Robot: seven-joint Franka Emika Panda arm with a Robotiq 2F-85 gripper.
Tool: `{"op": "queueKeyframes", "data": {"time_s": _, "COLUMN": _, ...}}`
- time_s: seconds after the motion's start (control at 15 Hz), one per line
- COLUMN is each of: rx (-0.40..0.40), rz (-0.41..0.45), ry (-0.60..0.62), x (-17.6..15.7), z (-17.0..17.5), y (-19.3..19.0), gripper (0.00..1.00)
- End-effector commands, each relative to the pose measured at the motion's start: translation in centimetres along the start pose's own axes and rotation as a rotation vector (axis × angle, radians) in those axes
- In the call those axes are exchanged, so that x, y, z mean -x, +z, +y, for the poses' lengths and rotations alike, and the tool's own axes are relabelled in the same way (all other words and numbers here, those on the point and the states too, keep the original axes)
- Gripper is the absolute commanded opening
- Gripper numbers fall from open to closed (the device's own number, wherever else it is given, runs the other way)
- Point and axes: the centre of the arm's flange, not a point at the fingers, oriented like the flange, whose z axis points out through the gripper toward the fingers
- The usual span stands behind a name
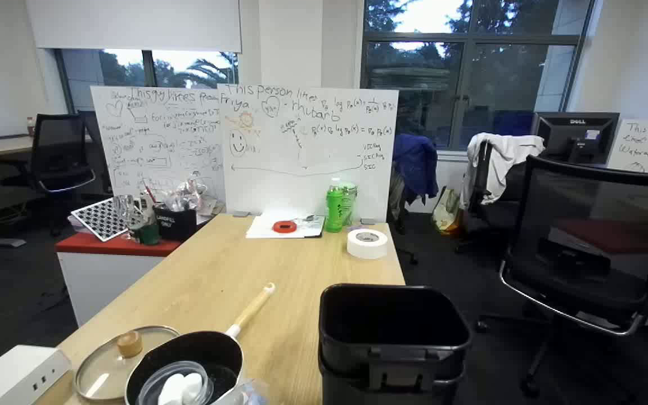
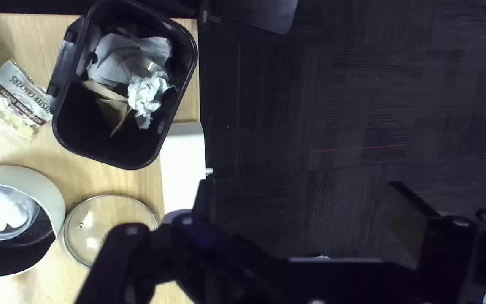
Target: Place the glass lid on the pot
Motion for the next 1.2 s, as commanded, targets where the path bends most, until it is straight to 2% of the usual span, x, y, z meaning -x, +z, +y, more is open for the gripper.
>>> {"op": "queueKeyframes", "data": {"time_s": 0.0, "rx": 0.0, "rz": 0.0, "ry": 0.0, "x": 0.0, "z": 0.0, "y": 0.0, "gripper": 1.0}}
{"op": "queueKeyframes", "data": {"time_s": 0.27, "rx": 0.0, "rz": -0.002, "ry": 0.017, "x": -0.4, "z": -0.3, "y": 0.4, "gripper": 1.0}}
{"op": "queueKeyframes", "data": {"time_s": 0.6, "rx": 0.037, "rz": 0.028, "ry": 0.212, "x": -3.2, "z": -1.5, "y": 1.4, "gripper": 1.0}}
{"op": "queueKeyframes", "data": {"time_s": 0.93, "rx": 0.057, "rz": 0.203, "ry": 0.458, "x": -9.7, "z": -1.6, "y": 4.4, "gripper": 1.0}}
{"op": "queueKeyframes", "data": {"time_s": 1.07, "rx": 0.067, "rz": 0.232, "ry": 0.558, "x": -12.4, "z": -0.8, "y": 6.2, "gripper": 1.0}}
{"op": "queueKeyframes", "data": {"time_s": 1.13, "rx": 0.072, "rz": 0.219, "ry": 0.602, "x": -13.6, "z": -0.3, "y": 7.2, "gripper": 1.0}}
